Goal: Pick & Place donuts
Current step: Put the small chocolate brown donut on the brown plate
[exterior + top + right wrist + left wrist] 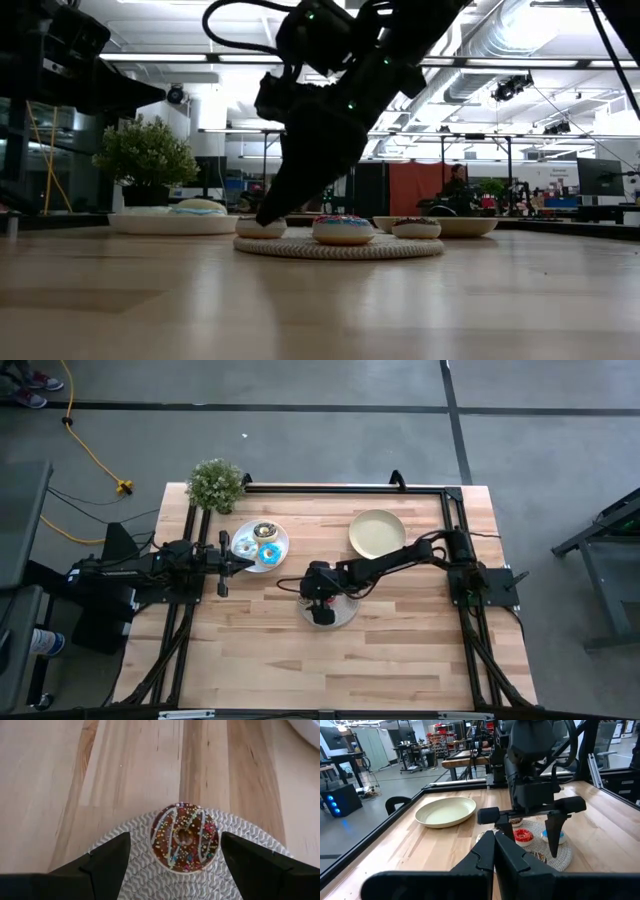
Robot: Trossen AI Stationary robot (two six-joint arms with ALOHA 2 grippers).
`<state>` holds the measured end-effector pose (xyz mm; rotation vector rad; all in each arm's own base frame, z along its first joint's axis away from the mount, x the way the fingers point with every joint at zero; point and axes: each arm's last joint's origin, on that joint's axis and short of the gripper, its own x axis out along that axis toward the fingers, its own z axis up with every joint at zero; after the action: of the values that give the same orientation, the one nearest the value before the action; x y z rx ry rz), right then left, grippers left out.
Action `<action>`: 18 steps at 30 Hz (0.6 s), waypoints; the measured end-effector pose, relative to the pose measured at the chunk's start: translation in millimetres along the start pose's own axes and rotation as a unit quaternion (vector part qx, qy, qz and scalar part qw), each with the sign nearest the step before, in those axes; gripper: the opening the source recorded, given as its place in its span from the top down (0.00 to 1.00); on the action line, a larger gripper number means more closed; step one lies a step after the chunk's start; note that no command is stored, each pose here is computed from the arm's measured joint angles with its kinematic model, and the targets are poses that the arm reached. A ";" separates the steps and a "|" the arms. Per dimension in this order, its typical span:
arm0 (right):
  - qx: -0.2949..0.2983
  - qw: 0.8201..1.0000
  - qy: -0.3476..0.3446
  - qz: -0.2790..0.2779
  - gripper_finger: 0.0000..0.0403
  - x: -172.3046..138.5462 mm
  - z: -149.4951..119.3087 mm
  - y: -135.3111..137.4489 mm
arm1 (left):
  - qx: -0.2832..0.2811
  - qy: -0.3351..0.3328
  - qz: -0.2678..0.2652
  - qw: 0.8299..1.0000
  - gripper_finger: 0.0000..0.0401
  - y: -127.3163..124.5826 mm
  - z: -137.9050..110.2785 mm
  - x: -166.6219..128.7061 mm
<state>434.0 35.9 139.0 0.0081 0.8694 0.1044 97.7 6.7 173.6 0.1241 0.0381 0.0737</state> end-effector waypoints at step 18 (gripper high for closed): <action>0.001 1.000 -0.007 -0.012 0.25 8.9 -2.7 -4.3 | 0.000 0.000 0.000 1.000 1.00 0.0 0.1 0.0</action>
<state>438.0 32.4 130.4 -0.0003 0.8560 0.0804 97.7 6.6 173.7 0.1243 0.0379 0.0733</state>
